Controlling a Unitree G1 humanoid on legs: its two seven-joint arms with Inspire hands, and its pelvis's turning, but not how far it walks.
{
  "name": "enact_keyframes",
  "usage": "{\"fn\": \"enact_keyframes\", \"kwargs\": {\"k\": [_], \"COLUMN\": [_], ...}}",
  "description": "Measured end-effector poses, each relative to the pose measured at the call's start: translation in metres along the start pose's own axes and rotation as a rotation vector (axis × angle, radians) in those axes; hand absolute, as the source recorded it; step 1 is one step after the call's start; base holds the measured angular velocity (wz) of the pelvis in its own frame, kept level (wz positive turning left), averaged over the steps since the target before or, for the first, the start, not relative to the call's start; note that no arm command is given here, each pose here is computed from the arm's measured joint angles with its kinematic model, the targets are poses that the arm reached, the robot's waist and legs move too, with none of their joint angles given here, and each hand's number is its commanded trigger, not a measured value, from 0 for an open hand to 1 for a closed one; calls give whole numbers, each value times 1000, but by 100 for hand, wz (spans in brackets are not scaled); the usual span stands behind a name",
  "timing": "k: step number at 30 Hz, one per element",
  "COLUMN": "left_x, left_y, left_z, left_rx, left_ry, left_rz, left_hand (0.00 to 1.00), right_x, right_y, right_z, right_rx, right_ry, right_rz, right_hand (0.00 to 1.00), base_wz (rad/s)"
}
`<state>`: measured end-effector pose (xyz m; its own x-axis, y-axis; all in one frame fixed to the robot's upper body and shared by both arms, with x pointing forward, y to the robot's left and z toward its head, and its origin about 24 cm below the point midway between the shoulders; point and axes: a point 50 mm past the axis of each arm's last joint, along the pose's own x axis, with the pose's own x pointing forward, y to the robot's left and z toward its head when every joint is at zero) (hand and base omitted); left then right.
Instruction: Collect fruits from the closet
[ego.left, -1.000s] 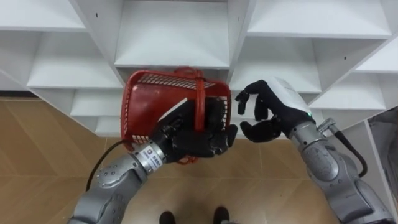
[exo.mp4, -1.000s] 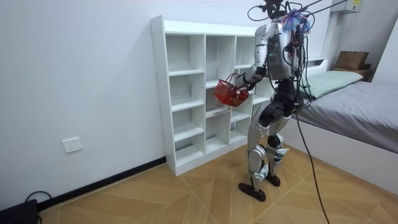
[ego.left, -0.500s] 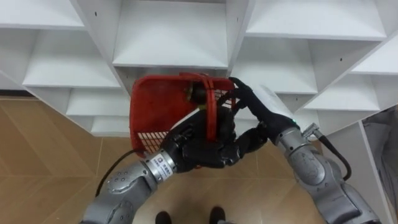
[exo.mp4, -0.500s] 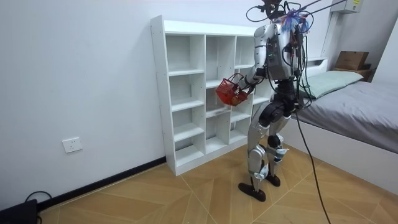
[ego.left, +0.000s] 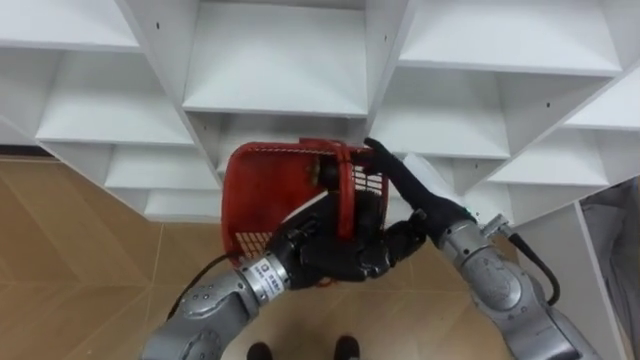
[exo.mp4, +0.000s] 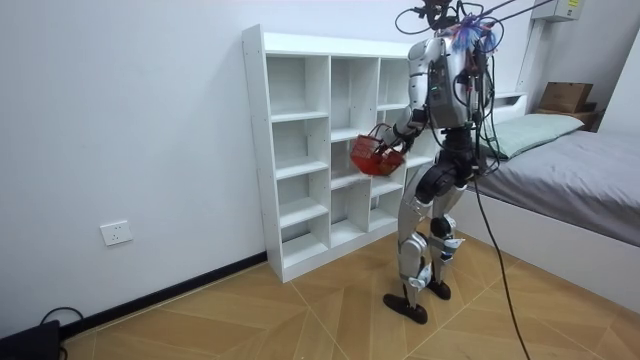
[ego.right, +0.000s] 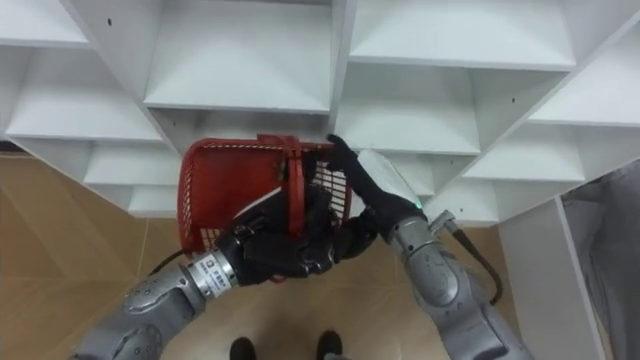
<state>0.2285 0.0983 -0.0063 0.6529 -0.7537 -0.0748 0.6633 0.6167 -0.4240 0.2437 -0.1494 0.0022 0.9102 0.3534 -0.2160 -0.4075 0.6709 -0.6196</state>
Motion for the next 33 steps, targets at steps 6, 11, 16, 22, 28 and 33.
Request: {"fn": "enact_keyframes", "kwargs": {"k": [6,11,16,22,28,33], "left_x": [-36,-73,-102,-139,-177,-204], "left_y": [18,37,44,46,44,35], "left_z": [-30,-49,-67,-82,-101,-125], "left_rx": [1,31,-17,-72,-118,-195], "left_ry": [130,247,301,315,355,438], "left_rz": [130,274,401,539,731,837], "left_hand": [100,100,100,100,100,100], "right_x": [-19,-39,-57,-76,-101,-121], "right_y": [12,12,10,17,19,36], "right_z": [-23,-43,-57,-74,-94,-114], "right_rx": [72,100,141,210,377,515], "right_ry": [80,167,229,316,406,522], "right_rz": [22,-23,-65,-99,-202,-227], "right_hand": [0,0,0,0,0,0], "base_wz": [5,1,1,3,9,3]}}
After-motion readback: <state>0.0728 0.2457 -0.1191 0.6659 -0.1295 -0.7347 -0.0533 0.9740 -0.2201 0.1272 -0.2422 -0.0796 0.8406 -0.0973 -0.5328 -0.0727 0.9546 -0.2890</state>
